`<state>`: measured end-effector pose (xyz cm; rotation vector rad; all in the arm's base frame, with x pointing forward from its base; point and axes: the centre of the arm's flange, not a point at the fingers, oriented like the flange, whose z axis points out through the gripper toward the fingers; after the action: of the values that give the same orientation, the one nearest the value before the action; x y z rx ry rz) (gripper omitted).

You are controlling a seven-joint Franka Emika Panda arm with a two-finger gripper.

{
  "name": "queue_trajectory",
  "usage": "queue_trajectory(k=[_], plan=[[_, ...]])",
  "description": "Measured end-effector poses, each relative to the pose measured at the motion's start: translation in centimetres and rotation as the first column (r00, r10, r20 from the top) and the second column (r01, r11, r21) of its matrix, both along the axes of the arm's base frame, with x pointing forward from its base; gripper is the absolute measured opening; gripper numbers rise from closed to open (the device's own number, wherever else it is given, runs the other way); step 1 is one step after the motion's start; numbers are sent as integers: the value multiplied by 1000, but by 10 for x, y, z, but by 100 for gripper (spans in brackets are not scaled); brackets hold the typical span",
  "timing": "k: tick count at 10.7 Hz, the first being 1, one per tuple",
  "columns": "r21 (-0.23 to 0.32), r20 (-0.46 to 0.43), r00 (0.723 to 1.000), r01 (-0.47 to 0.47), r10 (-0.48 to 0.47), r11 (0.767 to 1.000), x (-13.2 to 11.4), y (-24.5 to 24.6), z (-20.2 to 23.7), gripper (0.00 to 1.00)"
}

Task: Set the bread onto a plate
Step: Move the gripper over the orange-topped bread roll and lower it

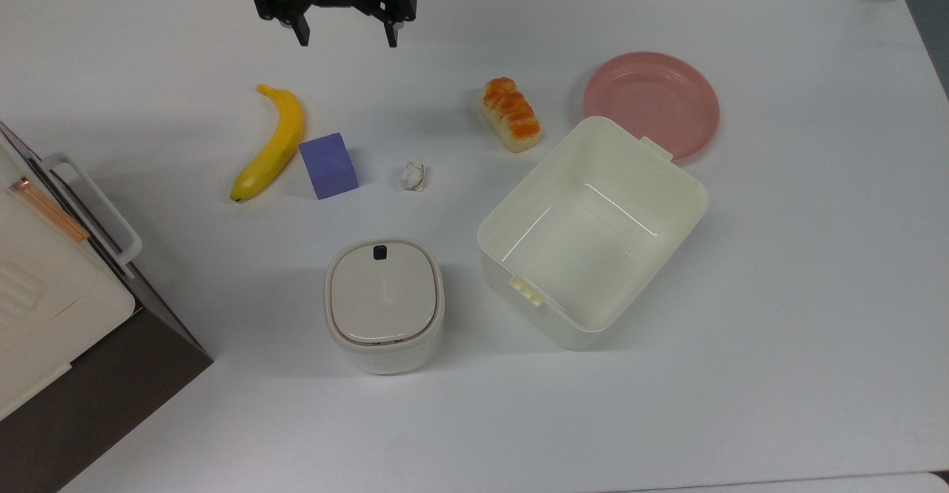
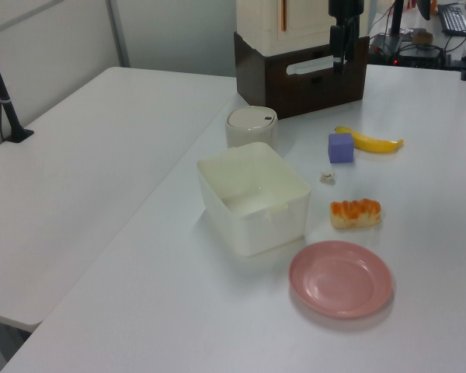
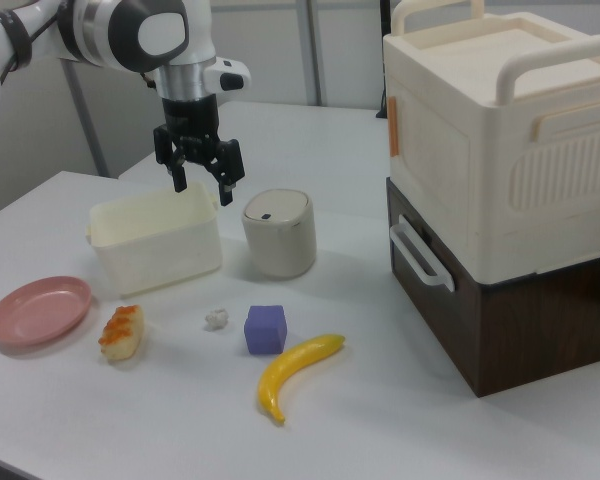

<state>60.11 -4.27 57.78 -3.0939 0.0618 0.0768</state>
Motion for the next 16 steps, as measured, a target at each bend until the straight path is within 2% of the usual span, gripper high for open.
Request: queue_trajectory(k=[13, 16], plan=[[2, -1, 1000, 4, -4, 1000, -4, -3, 4, 100], [6, -22, 1000, -22, 22, 1000, -4, 11, -6, 100]])
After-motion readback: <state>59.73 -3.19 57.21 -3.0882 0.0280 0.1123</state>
